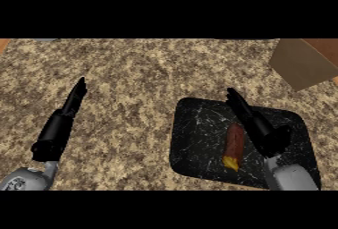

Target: Pick the sweet potato from the tray and place it in the cardboard box

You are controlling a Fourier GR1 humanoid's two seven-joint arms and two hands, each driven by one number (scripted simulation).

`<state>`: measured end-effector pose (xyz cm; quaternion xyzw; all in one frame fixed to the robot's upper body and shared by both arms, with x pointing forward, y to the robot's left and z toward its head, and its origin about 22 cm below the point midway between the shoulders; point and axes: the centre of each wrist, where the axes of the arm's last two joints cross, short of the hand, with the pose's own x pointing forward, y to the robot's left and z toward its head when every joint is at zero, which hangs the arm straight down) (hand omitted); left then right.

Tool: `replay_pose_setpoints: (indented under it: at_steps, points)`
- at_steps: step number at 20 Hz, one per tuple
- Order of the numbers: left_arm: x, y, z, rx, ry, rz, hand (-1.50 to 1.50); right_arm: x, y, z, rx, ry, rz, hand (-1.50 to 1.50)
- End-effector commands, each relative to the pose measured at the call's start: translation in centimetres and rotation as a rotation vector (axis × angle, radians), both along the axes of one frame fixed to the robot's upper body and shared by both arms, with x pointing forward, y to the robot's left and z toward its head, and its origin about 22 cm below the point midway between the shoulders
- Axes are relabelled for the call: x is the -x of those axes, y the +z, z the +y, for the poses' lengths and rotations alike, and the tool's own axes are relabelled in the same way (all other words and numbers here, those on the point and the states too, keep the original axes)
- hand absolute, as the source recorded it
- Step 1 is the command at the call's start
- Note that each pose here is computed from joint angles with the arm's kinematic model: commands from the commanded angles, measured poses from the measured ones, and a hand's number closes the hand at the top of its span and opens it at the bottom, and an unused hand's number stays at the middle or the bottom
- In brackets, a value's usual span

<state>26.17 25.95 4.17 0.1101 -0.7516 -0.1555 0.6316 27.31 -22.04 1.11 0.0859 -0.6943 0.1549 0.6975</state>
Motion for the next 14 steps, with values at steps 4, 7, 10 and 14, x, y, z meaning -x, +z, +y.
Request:
replay_pose_setpoints:
  at_steps: [4,7,10,14]
  points:
    - [0.3,-1.1,6.5,-0.108,0.280,0.107,0.00,2.3,-1.8,-2.5,-0.438,-0.207,-0.098,-1.50]
    - [1.5,-2.6,8.1,-0.148,0.353,0.190,0.00,1.0,3.3,-7.9,0.184,-0.109,-0.334,-1.50]
    - [1.6,-2.3,10.8,-0.151,0.449,0.232,0.00,8.1,-7.1,-5.3,0.035,-0.207,-0.248,-1.50]
    - [1.3,-2.8,10.2,-0.170,0.423,0.238,0.00,8.7,-10.0,-3.4,-0.494,-0.353,-0.297,-1.50]
